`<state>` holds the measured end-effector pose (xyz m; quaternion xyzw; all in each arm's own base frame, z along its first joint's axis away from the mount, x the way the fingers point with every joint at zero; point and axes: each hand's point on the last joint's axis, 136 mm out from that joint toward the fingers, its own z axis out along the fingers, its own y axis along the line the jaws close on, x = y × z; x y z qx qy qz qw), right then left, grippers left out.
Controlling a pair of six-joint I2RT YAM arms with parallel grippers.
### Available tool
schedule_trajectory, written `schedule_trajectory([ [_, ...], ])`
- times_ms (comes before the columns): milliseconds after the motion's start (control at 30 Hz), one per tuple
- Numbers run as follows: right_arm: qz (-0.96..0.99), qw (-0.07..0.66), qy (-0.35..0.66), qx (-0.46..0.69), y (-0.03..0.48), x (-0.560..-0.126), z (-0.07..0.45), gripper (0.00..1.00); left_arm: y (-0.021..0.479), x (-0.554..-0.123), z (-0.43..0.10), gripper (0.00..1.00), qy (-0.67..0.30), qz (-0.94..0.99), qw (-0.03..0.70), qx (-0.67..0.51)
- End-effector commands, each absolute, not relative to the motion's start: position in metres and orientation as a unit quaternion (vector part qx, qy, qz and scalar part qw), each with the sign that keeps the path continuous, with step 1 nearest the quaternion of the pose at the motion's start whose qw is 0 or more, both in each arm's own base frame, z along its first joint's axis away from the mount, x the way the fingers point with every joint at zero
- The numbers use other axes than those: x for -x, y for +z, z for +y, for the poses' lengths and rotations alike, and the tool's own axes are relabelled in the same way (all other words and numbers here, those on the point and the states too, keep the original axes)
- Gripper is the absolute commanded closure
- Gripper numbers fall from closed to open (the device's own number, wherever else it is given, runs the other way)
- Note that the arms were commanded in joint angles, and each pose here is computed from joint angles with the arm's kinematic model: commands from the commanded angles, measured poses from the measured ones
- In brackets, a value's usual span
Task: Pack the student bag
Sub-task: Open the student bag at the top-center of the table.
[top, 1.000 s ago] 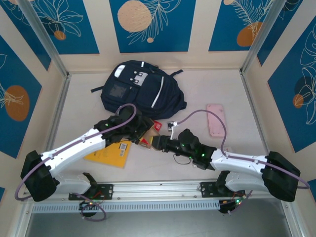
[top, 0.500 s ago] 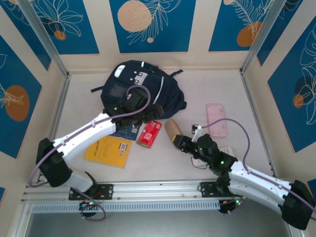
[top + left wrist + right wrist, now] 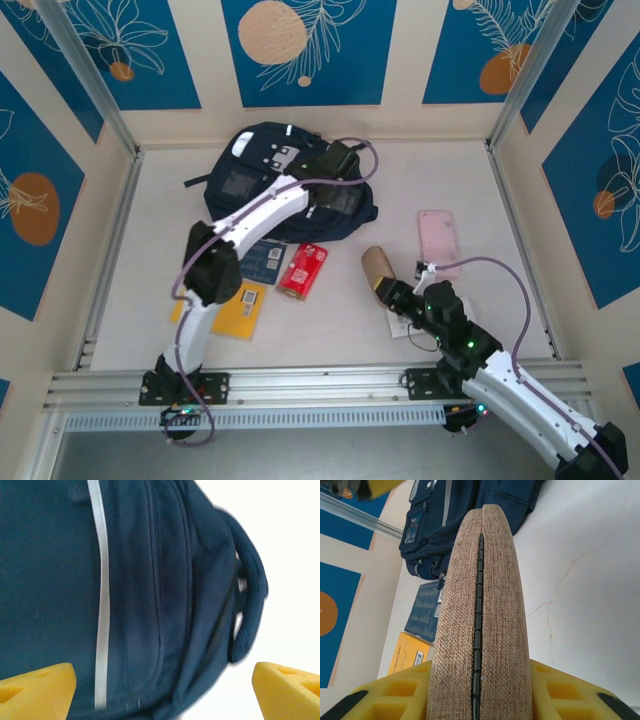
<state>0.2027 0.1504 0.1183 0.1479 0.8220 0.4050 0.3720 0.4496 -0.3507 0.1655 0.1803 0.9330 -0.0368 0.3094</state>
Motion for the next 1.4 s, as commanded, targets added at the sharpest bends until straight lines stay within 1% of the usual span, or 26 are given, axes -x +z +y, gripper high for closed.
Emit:
schedule_trajectory([
  [0, 0.824, 0.362, 0.418, -0.126, 0.118, -0.198, 0.154, 0.70, 0.159, -0.479, -0.323, 0.06, 0.033, 0.938, 0.294, -0.179],
  [33, 0.824, 0.362, 0.418, -0.125, 0.118, -0.198, 0.153, 0.70, 0.156, -0.486, -0.321, 0.00, 0.040, 0.938, 0.297, -0.173],
  [100, 0.824, 0.362, 0.419, -0.123, 0.118, -0.199, 0.152, 0.70, 0.150, -0.494, -0.320, 0.00, 0.036, 0.939, 0.302, -0.163],
  [200, 0.824, 0.366, 0.416, -0.122, 0.117, -0.201, 0.149, 0.69, 0.138, -0.502, -0.324, 0.00, 0.000, 0.945, 0.293, -0.147],
  [300, 0.820, 0.369, 0.419, -0.125, 0.118, -0.205, 0.145, 0.68, 0.124, -0.506, -0.330, 0.00, -0.014, 0.946, 0.288, -0.148],
  [500, 0.814, 0.369, 0.426, -0.143, 0.116, -0.210, 0.137, 0.68, 0.095, -0.509, -0.339, 0.09, -0.022, 0.950, 0.272, -0.153],
  [567, 0.811, 0.367, 0.430, -0.149, 0.116, -0.211, 0.135, 0.68, 0.084, -0.509, -0.340, 0.15, -0.022, 0.951, 0.265, -0.155],
  [633, 0.810, 0.364, 0.434, -0.153, 0.116, -0.212, 0.135, 0.68, 0.074, -0.508, -0.341, 0.23, -0.023, 0.953, 0.256, -0.157],
  [700, 0.809, 0.363, 0.436, -0.155, 0.116, -0.212, 0.134, 0.68, 0.068, -0.507, -0.341, 0.36, -0.020, 0.955, 0.251, -0.158],
  [800, 0.806, 0.364, 0.441, -0.151, 0.122, -0.212, 0.135, 0.68, 0.076, -0.507, -0.340, 0.62, -0.026, 0.955, 0.254, -0.150],
  [933, 0.805, 0.365, 0.444, -0.147, 0.127, -0.212, 0.136, 0.68, 0.097, -0.504, -0.345, 0.90, -0.048, 0.951, 0.262, -0.156],
  [967, 0.804, 0.366, 0.445, -0.147, 0.130, -0.212, 0.136, 0.68, 0.104, -0.503, -0.346, 0.96, -0.053, 0.950, 0.264, -0.158],
  [1000, 0.803, 0.365, 0.447, -0.146, 0.131, -0.212, 0.136, 0.68, 0.110, -0.502, -0.345, 1.00, -0.056, 0.949, 0.266, -0.158],
  [1200, 0.799, 0.365, 0.459, -0.136, 0.145, -0.210, 0.140, 0.69, 0.174, -0.487, -0.346, 1.00, -0.105, 0.935, 0.292, -0.171],
  [1367, 0.796, 0.380, 0.454, -0.125, 0.162, -0.210, 0.138, 0.69, 0.237, -0.467, -0.334, 1.00, -0.127, 0.919, 0.330, -0.176],
])
